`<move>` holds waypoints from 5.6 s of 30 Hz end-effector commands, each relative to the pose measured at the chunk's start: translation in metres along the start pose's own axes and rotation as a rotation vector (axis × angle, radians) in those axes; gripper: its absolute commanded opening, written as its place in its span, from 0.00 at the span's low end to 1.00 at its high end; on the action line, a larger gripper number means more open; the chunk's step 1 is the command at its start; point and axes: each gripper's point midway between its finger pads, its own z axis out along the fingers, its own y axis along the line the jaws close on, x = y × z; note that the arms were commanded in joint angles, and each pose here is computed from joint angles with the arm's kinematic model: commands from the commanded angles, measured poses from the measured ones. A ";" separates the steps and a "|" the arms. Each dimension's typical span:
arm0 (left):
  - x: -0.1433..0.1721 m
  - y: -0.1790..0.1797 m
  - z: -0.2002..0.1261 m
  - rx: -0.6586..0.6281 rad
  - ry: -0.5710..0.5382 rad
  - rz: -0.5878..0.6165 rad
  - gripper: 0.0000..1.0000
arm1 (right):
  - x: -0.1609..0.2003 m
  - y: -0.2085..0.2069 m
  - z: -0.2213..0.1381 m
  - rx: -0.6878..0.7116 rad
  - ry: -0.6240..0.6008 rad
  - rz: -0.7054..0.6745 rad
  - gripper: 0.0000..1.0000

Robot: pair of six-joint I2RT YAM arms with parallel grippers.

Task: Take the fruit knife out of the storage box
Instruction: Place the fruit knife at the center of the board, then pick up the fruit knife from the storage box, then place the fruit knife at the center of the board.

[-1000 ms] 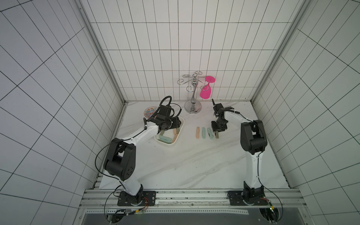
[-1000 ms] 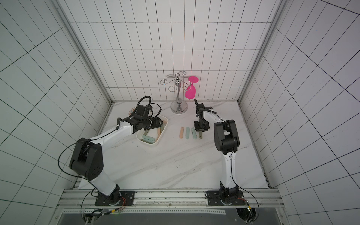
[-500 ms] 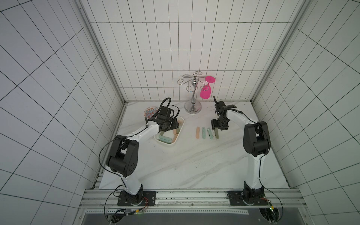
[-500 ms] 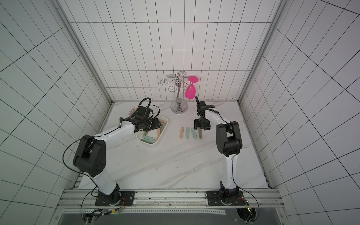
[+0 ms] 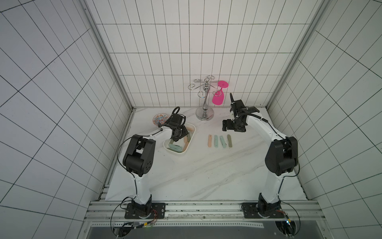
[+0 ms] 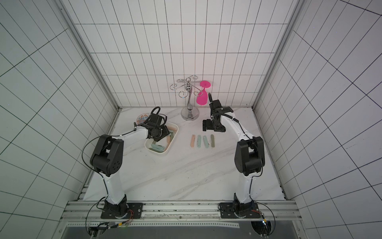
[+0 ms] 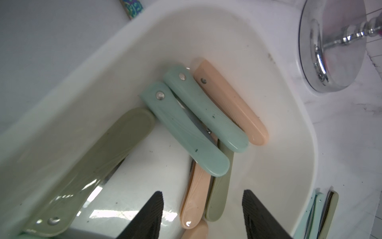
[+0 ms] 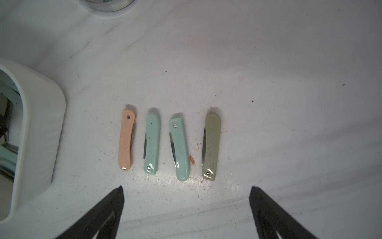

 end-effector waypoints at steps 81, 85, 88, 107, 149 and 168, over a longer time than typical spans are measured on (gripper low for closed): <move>0.039 -0.079 -0.102 0.662 -0.007 0.364 0.00 | -0.007 0.163 -0.028 -0.526 0.024 -0.115 0.59; 0.055 -0.097 -0.117 0.723 -0.006 0.414 0.00 | -0.013 0.183 -0.029 -0.559 0.012 -0.137 0.64; 0.065 -0.105 -0.121 0.741 0.003 0.437 0.00 | -0.015 0.193 -0.029 -0.577 0.011 -0.149 0.65; 0.081 -0.128 -0.122 0.771 0.028 0.490 0.00 | -0.017 0.205 -0.047 -0.612 -0.039 -0.183 0.61; 0.070 -0.128 -0.118 0.752 0.004 0.451 0.00 | 0.009 0.194 -0.038 -0.492 -0.038 -0.224 0.49; 0.072 -0.126 -0.118 0.754 0.014 0.459 0.00 | 0.012 0.203 -0.026 -0.505 -0.007 -0.222 0.03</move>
